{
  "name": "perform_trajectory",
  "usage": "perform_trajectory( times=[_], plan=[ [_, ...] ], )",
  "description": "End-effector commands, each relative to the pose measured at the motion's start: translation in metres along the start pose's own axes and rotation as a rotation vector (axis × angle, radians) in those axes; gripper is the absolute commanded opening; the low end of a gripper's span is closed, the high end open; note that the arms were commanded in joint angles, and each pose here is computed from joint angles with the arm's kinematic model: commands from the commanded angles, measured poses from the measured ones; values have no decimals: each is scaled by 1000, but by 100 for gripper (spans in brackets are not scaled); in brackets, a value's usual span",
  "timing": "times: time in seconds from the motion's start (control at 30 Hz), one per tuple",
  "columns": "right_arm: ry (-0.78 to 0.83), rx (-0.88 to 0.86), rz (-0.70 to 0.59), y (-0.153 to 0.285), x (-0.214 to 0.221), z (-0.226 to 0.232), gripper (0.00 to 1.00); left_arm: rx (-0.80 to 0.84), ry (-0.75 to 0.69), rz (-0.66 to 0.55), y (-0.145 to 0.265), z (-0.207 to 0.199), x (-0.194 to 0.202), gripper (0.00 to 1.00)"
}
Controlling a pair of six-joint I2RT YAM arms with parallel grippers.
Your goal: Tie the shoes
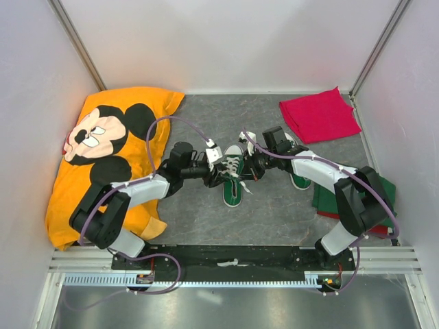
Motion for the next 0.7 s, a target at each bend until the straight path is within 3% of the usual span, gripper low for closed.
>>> perform_trajectory(
  times=[0.0, 0.1, 0.37, 0.53, 0.67],
  plan=[
    [45, -38, -69, 6, -14, 9, 0, -14, -124, -62, -11, 14, -25, 54],
    [54, -50, -74, 7, -14, 11, 0, -3, -137, -60, -15, 17, -26, 52],
    [54, -58, -73, 4, -14, 9, 0, 41, -145, -37, -17, 14, -21, 11],
    [40, -36, -82, -2, -15, 2, 0, 99, -99, -59, -17, 5, -26, 5],
    [37, -32, -118, -7, -21, -2, 0, 104, -66, -53, -18, 4, -24, 6]
  ],
)
Point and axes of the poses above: each gripper's point midway between its finger pads, its own y axis back along the fingers, its own z axis along the line the jaws close on, x = y × z, the point moved 5 cm from there along y, back along the fingers, and after that the axes turned 7 degrees about y, right-handed, at the moved point
